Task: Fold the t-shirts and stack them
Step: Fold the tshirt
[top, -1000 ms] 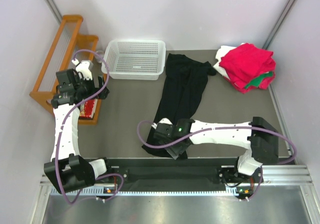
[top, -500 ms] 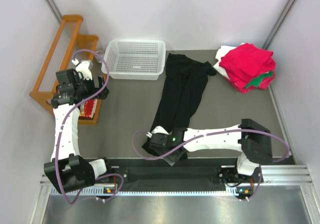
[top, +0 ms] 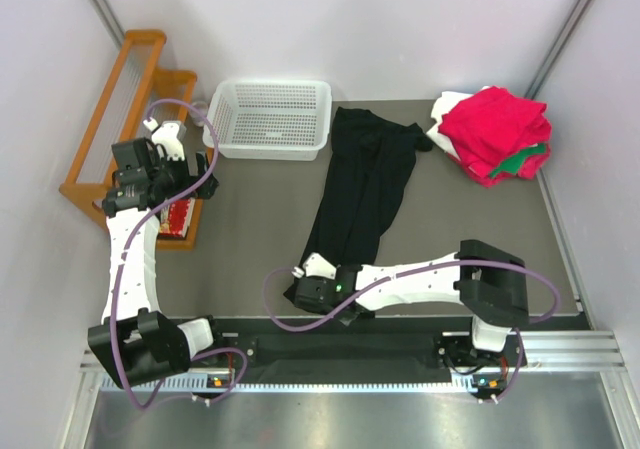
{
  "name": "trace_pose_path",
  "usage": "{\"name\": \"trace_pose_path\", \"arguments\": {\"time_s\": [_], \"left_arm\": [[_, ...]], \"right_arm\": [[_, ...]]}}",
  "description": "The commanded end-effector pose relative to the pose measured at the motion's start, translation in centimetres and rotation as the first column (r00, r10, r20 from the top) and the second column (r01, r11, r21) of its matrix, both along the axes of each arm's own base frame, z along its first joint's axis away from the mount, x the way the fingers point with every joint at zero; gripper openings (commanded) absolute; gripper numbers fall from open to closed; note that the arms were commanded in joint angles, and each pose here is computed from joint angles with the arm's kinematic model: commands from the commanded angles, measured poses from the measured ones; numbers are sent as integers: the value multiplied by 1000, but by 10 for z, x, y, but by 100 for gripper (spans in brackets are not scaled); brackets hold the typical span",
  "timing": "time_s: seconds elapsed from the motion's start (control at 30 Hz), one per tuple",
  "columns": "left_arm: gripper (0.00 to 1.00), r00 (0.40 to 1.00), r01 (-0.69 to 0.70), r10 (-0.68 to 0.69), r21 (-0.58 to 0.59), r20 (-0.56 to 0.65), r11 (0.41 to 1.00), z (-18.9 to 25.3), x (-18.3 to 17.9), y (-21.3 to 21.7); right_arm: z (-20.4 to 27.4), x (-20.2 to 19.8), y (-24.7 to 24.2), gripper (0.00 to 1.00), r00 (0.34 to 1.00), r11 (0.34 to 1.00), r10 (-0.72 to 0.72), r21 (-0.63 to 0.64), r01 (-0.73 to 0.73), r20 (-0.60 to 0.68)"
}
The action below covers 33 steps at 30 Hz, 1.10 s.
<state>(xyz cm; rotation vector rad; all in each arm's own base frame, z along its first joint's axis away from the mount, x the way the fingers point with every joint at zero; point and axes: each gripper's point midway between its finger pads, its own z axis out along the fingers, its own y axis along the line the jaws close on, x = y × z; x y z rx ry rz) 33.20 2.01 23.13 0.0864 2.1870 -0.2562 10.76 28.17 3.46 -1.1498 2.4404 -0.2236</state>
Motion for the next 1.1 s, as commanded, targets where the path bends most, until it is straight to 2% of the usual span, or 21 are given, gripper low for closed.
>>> {"name": "trace_pose_path", "arguments": {"time_s": [0.0, 0.3, 0.53, 0.7, 0.87, 1.07], "left_arm": [[98, 998, 2, -3, 16, 57, 1000, 18, 5, 2], [98, 999, 3, -4, 16, 52, 1000, 15, 4, 2], [98, 999, 1, -3, 32, 51, 999, 14, 2, 4], [99, 999, 3, -5, 29, 51, 1000, 15, 2, 3], [99, 999, 6, -7, 30, 49, 1000, 13, 1, 3], [99, 999, 7, -8, 25, 45, 1000, 11, 2, 2]], "right_arm": [[31, 9, 26, 47, 997, 997, -3, 79, -3, 76], [46, 7, 36, 43, 997, 993, -9, 117, 0, 76], [39, 6, 27, 20, 997, 995, -26, 100, 18, 73], [44, 8, 18, 10, 995, 994, -47, 99, 38, 91], [54, 19, -3, 9, 987, 993, -98, 84, 88, 124], [75, 29, -29, 10, 975, 980, -173, 123, 157, 138]]}}
